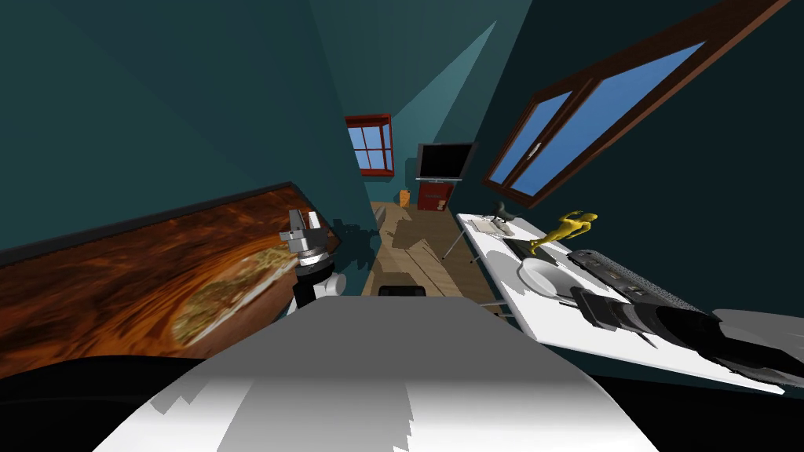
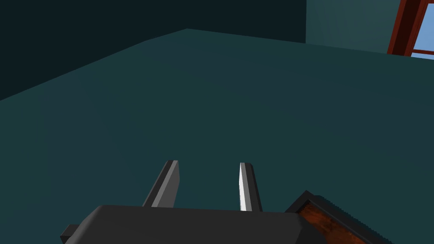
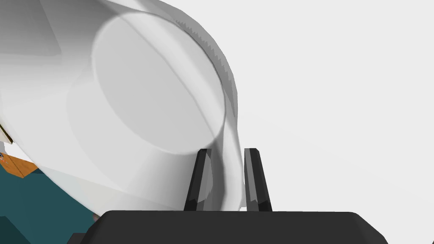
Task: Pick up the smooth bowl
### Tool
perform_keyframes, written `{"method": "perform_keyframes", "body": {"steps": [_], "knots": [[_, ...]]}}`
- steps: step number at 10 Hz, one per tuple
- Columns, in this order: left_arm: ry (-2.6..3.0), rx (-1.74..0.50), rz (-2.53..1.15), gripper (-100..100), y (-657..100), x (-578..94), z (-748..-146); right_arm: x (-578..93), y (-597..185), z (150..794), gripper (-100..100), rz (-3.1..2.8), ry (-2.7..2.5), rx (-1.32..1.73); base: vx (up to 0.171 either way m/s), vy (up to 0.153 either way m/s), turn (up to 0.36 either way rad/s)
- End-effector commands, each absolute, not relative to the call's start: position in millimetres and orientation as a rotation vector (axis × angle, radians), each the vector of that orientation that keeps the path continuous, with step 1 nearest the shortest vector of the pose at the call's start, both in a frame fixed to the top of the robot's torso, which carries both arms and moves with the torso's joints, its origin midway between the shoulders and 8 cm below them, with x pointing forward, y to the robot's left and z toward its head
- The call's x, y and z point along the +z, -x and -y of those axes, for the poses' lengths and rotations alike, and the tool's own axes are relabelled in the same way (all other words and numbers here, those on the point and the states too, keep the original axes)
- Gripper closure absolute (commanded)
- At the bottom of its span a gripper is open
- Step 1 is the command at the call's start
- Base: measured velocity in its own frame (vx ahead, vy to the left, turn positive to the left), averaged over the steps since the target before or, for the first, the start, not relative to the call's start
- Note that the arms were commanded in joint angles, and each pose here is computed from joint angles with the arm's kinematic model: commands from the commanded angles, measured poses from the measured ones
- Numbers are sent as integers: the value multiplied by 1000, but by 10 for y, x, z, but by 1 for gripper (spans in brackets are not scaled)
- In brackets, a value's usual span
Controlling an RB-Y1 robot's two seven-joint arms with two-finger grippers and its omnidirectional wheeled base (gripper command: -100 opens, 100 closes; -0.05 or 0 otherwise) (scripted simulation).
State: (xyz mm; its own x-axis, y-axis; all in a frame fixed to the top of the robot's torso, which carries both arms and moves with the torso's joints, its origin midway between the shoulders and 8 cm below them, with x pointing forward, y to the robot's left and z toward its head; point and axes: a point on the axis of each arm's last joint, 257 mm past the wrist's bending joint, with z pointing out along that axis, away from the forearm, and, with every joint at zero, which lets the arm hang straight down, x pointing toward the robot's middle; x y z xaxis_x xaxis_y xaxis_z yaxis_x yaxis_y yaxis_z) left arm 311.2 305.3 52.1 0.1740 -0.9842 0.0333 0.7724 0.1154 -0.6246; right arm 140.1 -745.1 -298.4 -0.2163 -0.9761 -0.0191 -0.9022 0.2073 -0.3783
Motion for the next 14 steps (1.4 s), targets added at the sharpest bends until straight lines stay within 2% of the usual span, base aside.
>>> {"method": "perform_keyframes", "body": {"steps": [1,3,4,6,7,9,14], "knots": [[583,-1350,-444,0,-3112,521,-3053,-2949,-1340,7533,100,-2274,1789,-439,-22,-19,-12],[583,-1350,-444,0,-3112,521,-3053,-3026,-1438,7339,100,-2243,1770,-387,-19,-29,-27],[583,-1350,-444,0,-3112,521,-3053,-2978,-1360,7455,100,-2293,1781,-416,-30,-42,-19],[583,-1350,-444,0,-3112,521,-3053,-3031,-1490,7262,100,-2257,1763,-373,-26,-34,-18],[583,-1350,-444,0,-3112,521,-3053,-2974,-1412,7392,100,-2303,1779,-410,-27,-40,-23],[583,-1350,-444,0,-3112,521,-3053,-3013,-1557,7197,100,-2267,1761,-370,-23,-26,-17],[583,-1350,-444,0,-3112,521,-3053,-2928,-1640,7190,100,-2290,1789,-410,-21,-25,-17]]}}
